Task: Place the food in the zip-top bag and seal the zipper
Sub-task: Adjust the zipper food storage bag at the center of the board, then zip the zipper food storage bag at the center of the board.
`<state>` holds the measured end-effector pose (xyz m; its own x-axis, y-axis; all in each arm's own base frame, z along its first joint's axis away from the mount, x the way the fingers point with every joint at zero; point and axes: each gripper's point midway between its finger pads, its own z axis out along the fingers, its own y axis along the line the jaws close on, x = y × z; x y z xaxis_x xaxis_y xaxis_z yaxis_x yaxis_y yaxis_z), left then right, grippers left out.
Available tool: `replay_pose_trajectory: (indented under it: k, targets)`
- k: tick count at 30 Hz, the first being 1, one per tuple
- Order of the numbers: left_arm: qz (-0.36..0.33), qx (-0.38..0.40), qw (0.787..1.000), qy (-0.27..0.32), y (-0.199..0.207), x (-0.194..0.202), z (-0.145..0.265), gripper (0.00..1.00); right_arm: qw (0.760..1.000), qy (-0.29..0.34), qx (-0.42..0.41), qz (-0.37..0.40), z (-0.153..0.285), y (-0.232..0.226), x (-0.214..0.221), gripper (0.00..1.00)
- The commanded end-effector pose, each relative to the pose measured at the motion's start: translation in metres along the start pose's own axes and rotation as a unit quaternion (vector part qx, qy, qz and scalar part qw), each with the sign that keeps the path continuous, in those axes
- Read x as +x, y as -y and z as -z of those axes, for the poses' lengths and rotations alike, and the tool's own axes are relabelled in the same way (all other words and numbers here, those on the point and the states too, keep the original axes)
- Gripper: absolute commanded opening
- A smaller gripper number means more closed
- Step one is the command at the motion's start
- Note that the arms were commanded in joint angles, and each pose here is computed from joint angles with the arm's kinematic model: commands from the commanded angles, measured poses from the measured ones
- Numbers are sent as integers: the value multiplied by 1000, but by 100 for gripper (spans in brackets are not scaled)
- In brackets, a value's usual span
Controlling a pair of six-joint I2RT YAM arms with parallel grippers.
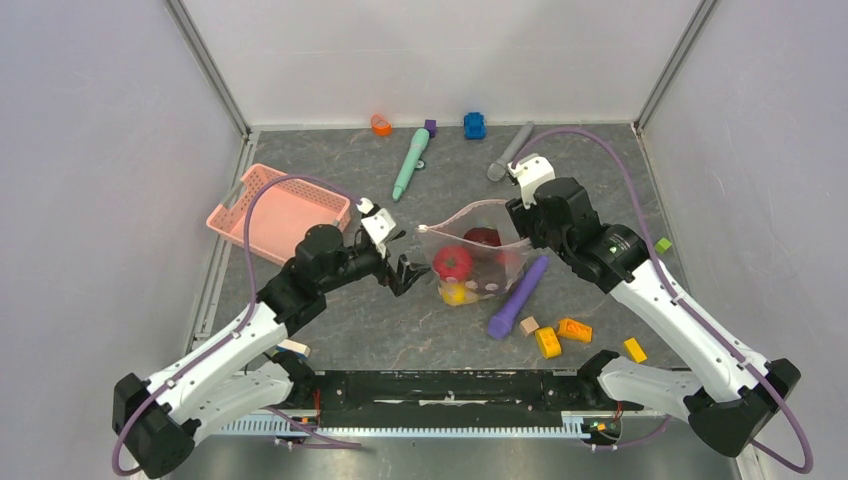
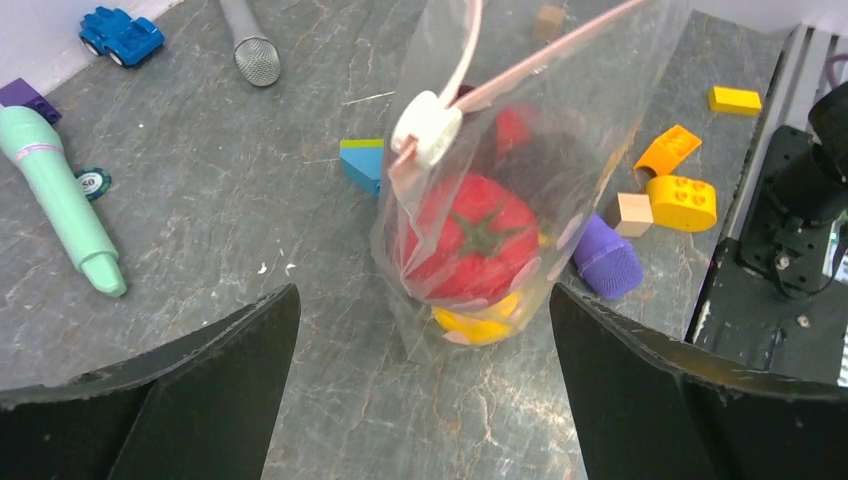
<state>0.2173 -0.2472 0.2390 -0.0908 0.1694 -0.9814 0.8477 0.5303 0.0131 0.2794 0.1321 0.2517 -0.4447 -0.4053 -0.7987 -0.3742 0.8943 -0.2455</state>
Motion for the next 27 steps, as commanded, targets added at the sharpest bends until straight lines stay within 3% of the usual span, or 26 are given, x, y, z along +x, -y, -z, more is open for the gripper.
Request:
replay_pose_trajectory:
  k: [1, 6, 16, 27]
  targets:
    - [32, -7, 997, 69, -4, -38, -11, 100, 1000, 10, -6, 1, 3, -1, -1, 56]
    - [45, 5, 994, 100, -3, -45, -19, 98, 1000, 12, -11, -2, 3, -3, -2, 56]
    - [52, 40, 990, 129, 0, -45, -23, 62, 1000, 21, -21, -3, 6, -5, -5, 57]
    - [61, 88, 983, 150, 9, -47, -28, 42, 1000, 17, -21, -3, 5, -6, -1, 57]
